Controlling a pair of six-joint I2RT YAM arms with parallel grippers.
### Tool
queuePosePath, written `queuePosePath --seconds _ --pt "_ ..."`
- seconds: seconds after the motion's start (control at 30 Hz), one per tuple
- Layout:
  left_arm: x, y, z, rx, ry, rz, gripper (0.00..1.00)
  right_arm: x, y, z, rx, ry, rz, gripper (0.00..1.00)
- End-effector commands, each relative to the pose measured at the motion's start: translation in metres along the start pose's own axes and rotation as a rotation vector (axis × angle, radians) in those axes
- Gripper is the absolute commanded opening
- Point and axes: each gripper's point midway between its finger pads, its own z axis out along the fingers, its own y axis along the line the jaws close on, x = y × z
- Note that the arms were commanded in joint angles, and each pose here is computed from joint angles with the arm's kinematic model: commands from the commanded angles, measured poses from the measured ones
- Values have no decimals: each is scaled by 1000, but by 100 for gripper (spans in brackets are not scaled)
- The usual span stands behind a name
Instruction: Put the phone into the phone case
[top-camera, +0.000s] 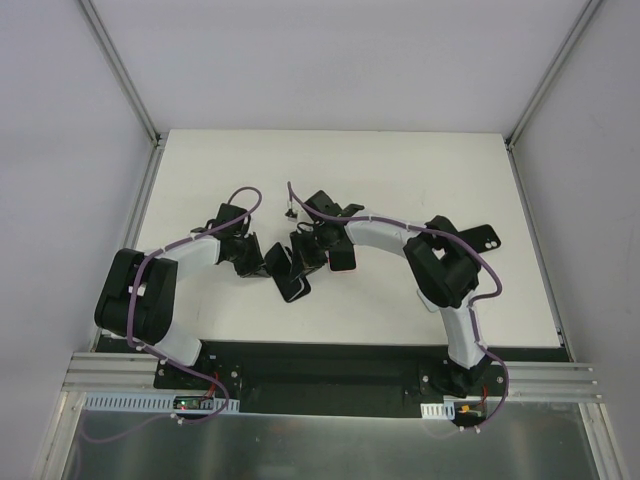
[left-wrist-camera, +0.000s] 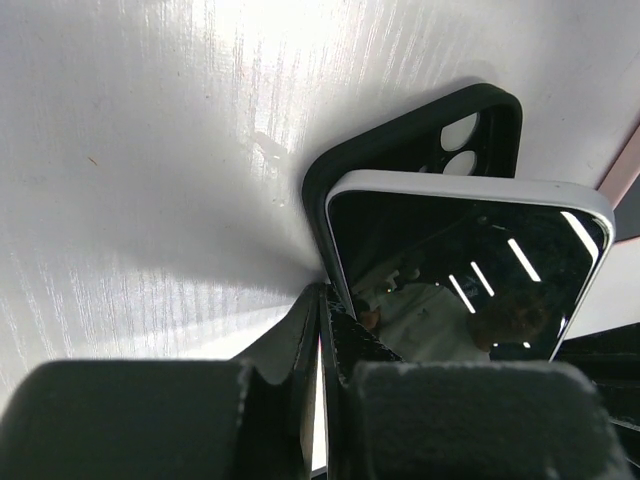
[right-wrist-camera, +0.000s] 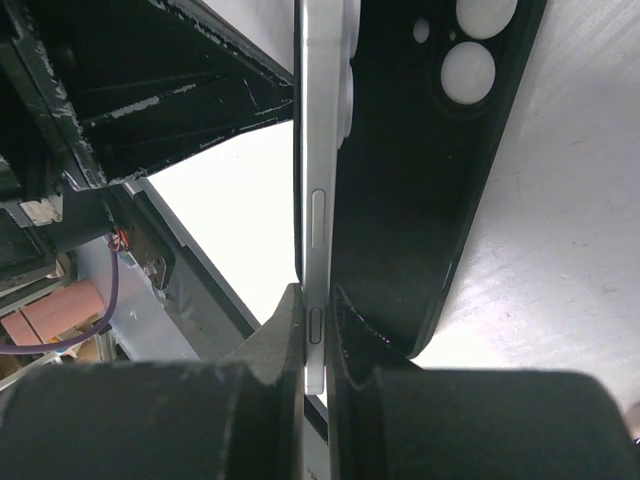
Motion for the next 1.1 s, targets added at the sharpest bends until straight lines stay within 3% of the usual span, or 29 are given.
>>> queuePosePath --seconds 0.0,0.13,0.53,0.77,1.07 --pt "2 14 6 -75 0 4 0 19 -8 20 -9 70 1 1" --pt "1 16 6 -85 -9 8 0 22 -12 22 -1 76 17 1" --pt "-15 21 -30 -175 -125 20 1 13 -33 0 181 34 32 25" --pt "-24 -11 -49 -46 -163 46 31 2 -15 -36 206 -45 3 42" --pt "-12 -23 -29 57 -84 21 46 -5 -35 -50 304 -73 -13 50"
